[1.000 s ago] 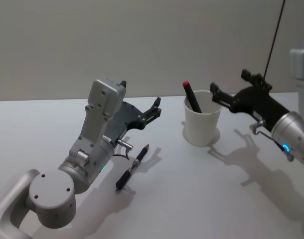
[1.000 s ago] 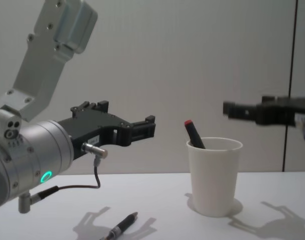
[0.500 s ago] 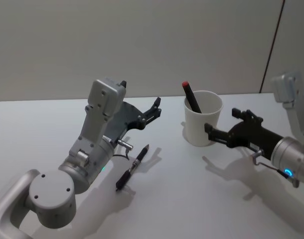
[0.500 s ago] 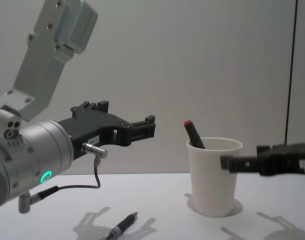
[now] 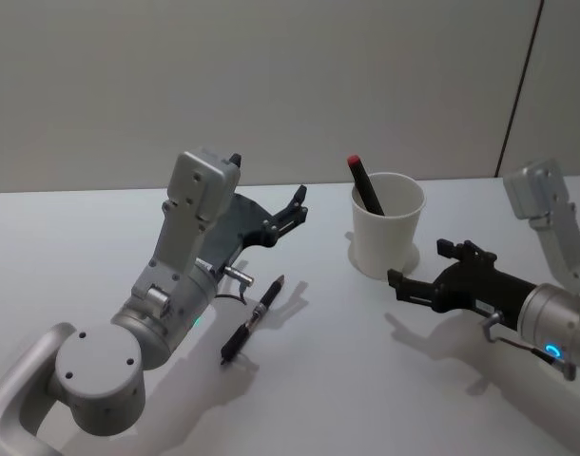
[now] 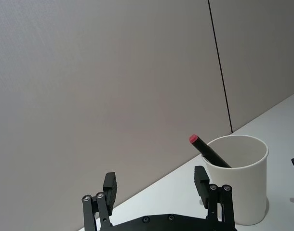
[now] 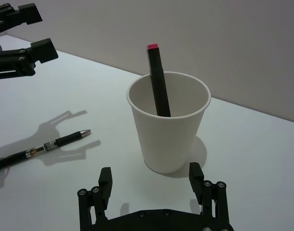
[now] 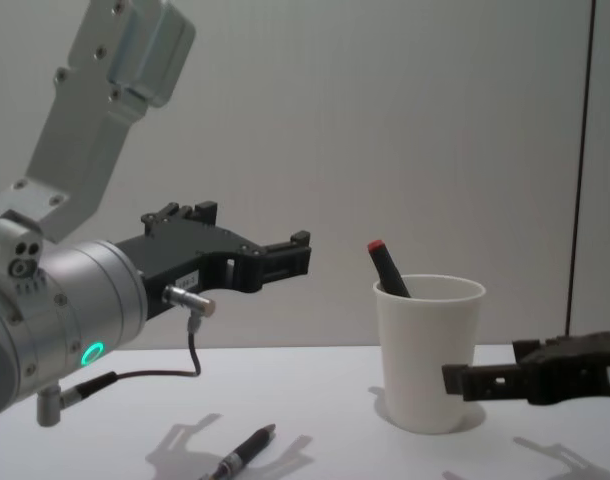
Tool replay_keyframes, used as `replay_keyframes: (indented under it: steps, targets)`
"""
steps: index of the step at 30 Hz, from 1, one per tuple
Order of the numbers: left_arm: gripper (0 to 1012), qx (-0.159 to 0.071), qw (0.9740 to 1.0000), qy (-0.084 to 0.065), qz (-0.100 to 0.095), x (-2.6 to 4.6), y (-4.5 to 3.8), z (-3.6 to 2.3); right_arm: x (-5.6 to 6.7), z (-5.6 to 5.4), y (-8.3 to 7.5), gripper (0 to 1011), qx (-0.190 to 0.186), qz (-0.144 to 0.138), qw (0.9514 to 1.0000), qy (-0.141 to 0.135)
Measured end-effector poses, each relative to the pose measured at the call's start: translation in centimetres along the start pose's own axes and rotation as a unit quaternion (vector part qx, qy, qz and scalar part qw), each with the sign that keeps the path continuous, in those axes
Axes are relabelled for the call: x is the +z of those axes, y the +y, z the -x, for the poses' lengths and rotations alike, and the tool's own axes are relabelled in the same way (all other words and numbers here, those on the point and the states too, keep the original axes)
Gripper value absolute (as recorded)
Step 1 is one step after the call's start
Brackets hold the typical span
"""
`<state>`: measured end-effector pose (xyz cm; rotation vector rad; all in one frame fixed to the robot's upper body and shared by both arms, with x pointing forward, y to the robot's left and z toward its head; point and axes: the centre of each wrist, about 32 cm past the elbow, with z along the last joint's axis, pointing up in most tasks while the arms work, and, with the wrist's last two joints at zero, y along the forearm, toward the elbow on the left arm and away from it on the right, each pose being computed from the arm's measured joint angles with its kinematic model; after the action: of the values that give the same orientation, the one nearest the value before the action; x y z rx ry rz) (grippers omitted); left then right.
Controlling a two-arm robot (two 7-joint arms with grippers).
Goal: Place the pen into the pen holder.
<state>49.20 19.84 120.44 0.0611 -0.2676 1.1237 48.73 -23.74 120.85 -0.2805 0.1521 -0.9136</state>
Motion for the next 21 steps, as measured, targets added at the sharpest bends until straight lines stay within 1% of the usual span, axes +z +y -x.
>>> replay_keyframes:
  steps: [10, 21]
  targets:
    - [1001, 0.000, 1.0000, 0.000, 0.000, 0.00, 0.00, 0.00, -0.19, 0.04, -0.11, 1002, 0.005, 0.011, 0.9999, 0.002]
    - [1001, 0.000, 1.0000, 0.000, 0.000, 0.00, 0.00, 0.00, -0.27, 0.07, -0.16, 1002, 0.007, 0.016, 0.9998, 0.002]
